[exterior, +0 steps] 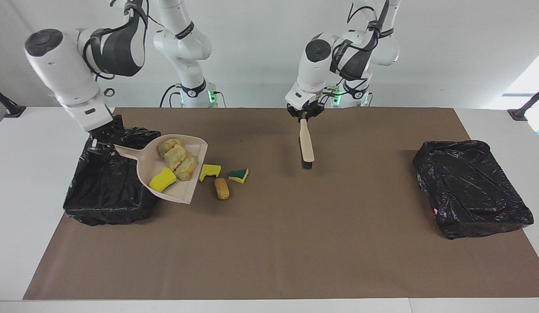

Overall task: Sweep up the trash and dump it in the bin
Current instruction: 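Carry the dustpan to the bin nearest the right gripper and tip it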

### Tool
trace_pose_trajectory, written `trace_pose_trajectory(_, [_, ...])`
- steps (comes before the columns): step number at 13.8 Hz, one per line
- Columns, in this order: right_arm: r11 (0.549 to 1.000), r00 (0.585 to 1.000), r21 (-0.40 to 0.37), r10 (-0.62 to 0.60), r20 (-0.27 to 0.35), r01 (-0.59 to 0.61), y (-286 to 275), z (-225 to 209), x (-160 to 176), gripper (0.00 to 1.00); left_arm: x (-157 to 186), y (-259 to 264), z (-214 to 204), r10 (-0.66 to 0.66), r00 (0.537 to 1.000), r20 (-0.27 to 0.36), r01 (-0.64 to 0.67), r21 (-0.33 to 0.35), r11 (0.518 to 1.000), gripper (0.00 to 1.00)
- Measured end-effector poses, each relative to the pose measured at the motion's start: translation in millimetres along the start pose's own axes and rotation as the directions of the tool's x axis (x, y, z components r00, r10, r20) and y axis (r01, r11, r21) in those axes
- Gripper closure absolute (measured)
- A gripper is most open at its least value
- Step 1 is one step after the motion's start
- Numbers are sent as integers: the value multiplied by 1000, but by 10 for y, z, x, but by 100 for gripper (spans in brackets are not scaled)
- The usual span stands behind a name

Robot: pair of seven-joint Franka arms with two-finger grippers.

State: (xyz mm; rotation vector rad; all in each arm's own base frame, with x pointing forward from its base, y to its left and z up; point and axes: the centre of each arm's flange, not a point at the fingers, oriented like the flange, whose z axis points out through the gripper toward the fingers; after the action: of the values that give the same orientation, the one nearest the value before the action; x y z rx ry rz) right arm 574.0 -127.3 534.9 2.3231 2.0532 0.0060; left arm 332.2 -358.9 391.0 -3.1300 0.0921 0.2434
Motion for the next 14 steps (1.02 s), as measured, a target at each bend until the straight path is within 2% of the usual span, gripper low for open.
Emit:
trace_pose_trajectory(3, [1000, 998, 12, -22, 62, 21, -158, -15, -942, 69, -206, 213, 277, -25, 1000, 9, 25, 11, 1000, 74])
trace_pose_trajectory(5, [999, 988, 22, -29, 149, 26, -252, -57, -1343, 69, -233, 255, 319, -35, 999, 11, 35, 7, 999, 74])
trace_pose_trajectory(7, [998, 961, 16, -62, 271, 60, -236, -129, -1454, 69, -242, 219, 403, -37, 999, 24, 37, 19, 999, 74])
trace_pose_trajectory(9, [994, 926, 45, -106, 362, 96, -226, -146, -1425, 69, -256, 199, 469, -40, 998, 38, 40, 16, 999, 74])
trace_pose_trajectory(11, [992, 896, 77, -127, 425, 104, -261, -118, -1383, 69, -254, 205, 481, -35, 998, 43, 35, 6, 999, 74])
trace_pose_trajectory(14, [987, 865, 120, -156, 477, 111, -406, -70, -1356, 69, -241, 205, 534, -30, 999, 45, 30, 5, 1000, 74])
